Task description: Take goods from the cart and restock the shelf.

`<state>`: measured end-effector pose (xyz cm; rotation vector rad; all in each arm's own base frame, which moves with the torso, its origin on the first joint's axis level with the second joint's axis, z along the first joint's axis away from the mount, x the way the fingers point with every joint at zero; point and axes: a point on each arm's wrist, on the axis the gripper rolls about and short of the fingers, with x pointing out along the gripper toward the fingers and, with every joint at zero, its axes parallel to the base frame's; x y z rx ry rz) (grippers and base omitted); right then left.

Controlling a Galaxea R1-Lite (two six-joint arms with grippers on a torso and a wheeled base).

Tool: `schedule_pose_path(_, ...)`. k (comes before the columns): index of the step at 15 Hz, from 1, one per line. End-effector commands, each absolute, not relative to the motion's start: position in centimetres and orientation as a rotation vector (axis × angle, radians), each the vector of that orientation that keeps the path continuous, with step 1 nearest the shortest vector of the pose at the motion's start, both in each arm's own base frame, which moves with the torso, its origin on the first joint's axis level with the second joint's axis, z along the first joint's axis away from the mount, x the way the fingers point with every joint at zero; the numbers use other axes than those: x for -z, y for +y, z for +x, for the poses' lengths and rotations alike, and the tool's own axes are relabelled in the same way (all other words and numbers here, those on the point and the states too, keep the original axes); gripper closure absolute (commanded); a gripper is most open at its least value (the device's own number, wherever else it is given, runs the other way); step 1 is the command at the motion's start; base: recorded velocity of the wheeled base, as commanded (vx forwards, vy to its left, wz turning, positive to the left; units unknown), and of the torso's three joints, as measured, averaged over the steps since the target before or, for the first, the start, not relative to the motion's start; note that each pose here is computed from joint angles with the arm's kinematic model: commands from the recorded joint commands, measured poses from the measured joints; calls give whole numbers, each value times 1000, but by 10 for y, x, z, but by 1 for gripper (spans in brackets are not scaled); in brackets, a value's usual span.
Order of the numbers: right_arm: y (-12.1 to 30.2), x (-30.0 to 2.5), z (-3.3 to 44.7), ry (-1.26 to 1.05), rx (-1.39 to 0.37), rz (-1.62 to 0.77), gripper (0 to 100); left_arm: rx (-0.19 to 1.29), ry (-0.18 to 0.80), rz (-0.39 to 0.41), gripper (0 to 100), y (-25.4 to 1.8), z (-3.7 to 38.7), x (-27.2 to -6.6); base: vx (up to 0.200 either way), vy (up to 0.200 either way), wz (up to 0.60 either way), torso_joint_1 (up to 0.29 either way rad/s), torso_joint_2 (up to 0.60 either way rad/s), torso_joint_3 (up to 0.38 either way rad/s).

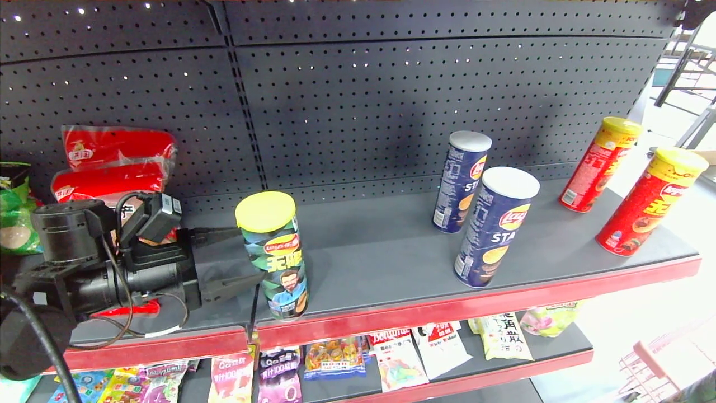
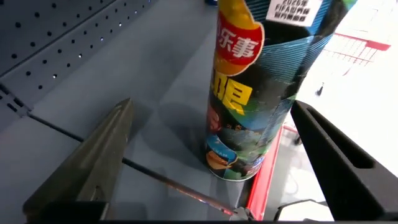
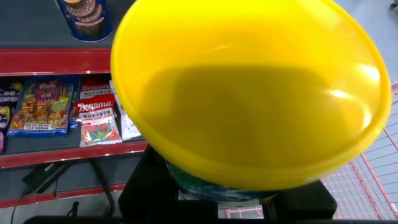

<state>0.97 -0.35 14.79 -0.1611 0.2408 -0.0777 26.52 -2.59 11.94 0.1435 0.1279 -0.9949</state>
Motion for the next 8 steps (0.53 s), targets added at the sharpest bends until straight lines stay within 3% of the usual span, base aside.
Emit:
schedule_pose_path(1,-4,-148,10,243,77,-162,100,994,133,141,0,-26,266,-118,0,0,0,0,0,0)
schedule_pose_path(8,-4,-148,10,240,77,-162,100,973,137,143,0,-25,266,-118,0,0,0,0,0,0)
